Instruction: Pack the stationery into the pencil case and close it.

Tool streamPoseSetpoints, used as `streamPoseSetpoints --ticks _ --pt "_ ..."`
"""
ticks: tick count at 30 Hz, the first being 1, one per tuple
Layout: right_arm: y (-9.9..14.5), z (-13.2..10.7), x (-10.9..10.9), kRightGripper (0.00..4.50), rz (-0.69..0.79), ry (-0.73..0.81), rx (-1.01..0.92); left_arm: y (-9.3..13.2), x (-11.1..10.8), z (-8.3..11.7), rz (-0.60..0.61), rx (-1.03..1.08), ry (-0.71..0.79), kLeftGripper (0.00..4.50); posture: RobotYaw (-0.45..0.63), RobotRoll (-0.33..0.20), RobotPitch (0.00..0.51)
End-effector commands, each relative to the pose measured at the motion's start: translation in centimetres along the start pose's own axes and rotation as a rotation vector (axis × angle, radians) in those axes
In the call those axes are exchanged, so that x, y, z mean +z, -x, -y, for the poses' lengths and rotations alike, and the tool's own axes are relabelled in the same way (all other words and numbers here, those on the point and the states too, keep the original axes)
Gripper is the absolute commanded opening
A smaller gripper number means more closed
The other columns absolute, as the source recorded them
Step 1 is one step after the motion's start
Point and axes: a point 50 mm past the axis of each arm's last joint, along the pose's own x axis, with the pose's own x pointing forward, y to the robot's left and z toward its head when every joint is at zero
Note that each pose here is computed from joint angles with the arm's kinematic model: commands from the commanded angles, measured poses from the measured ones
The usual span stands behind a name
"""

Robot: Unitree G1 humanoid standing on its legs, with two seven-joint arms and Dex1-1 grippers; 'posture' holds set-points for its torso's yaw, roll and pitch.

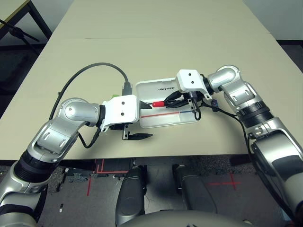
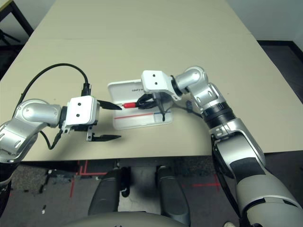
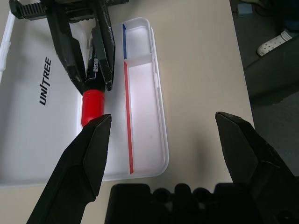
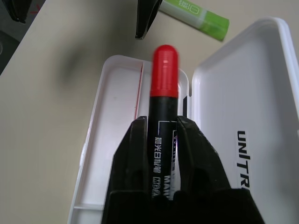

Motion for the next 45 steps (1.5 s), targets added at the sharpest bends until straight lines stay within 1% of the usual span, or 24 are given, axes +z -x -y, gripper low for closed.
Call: streamPoseSetpoints --ticks 1,4,5,6,7,9,14,21,25,27,31,32,33,36,38,41,44,45 --pt "-0.1 -0.3 -0.5 2.36 0.013 -0.009 -0.006 -0.2 0.1 0.4 -0.006 -0.012 -0.010 4.50 0.09 0.000 0.177" --pt "0.4 -0.3 -0.4 3.51 0.033 -0.018 -0.012 -0.2 0.1 0.4 -0.007 -0.013 -0.010 4.50 0.09 0.000 0.178" --pt "0.5 -0.3 -0.3 3.77 0.039 -0.022 -0.011 -0.2 0.1 0.4 -0.007 -0.013 -0.009 4.50 0.09 0.000 0.178" --pt "0.9 -0.4 -0.3 4.24 0.051 -0.031 -0.010 -0.2 0.0 0.4 -0.008 -0.014 -0.009 4.50 0.09 0.000 0.179" --pt "1.2 -0.5 -0.2 4.48 0.063 -0.043 -0.009 -0.2 0.0 0.4 -0.009 -0.014 -0.008 4.50 0.09 0.000 0.179" --pt "1.7 -0.7 -0.1 4.48 0.083 -0.069 -0.003 -0.2 0.0 0.5 -0.009 -0.014 -0.006 4.50 0.09 0.000 0.180" --pt "4.9 -2.6 -0.1 4.48 0.149 -0.247 0.005 -0.1 -0.4 0.4 -0.019 -0.008 0.008 4.50 0.08 0.000 0.183" --pt "9.3 -5.2 -0.6 4.48 0.139 -0.420 -0.045 0.1 -0.7 0.4 -0.020 -0.002 0.020 4.50 0.07 0.000 0.187" --pt "10.9 -6.1 -0.4 4.48 0.150 -0.475 -0.100 0.2 -0.9 0.4 -0.021 0.004 0.030 4.50 0.06 0.000 0.189" --pt "11.6 -6.8 -0.6 4.48 0.145 -0.502 -0.123 0.2 -1.0 0.4 -0.014 0.005 0.042 4.50 0.05 0.000 0.191" --pt "11.6 -7.5 -1.1 4.48 0.123 -0.516 -0.147 0.4 -1.1 0.2 -0.004 0.030 0.078 4.50 0.03 0.000 0.192" --pt "11.5 -7.6 -1.2 4.48 0.123 -0.515 -0.151 0.5 -1.2 0.1 -0.020 0.061 0.099 4.50 0.03 0.000 0.192" --pt "11.3 -7.6 -1.2 4.48 0.123 -0.515 -0.153 0.7 -1.4 -0.1 -0.043 0.094 0.117 4.50 0.03 0.000 0.193" --pt "11.0 -7.6 -1.2 4.48 0.121 -0.517 -0.156 1.7 -2.5 -1.5 -0.157 0.255 0.235 4.50 0.03 0.000 0.191" --pt "10.8 -7.5 -1.3 4.48 0.115 -0.515 -0.159 2.3 -3.0 -2.3 -0.212 0.352 0.319 4.50 0.04 0.000 0.191" --pt "10.6 -7.4 -1.5 4.48 0.107 -0.507 -0.171 2.7 -3.5 -3.0 -0.245 0.460 0.456 4.50 0.04 0.000 0.192" --pt "10.4 -7.5 -1.8 4.48 0.101 -0.497 -0.172 3.5 -4.4 -3.3 -0.344 0.570 0.558 4.50 0.04 0.000 0.194" --pt "10.3 -7.5 -1.8 4.48 0.102 -0.496 -0.171 3.9 -4.9 -3.4 -0.387 0.625 0.616 4.50 0.04 0.000 0.194"
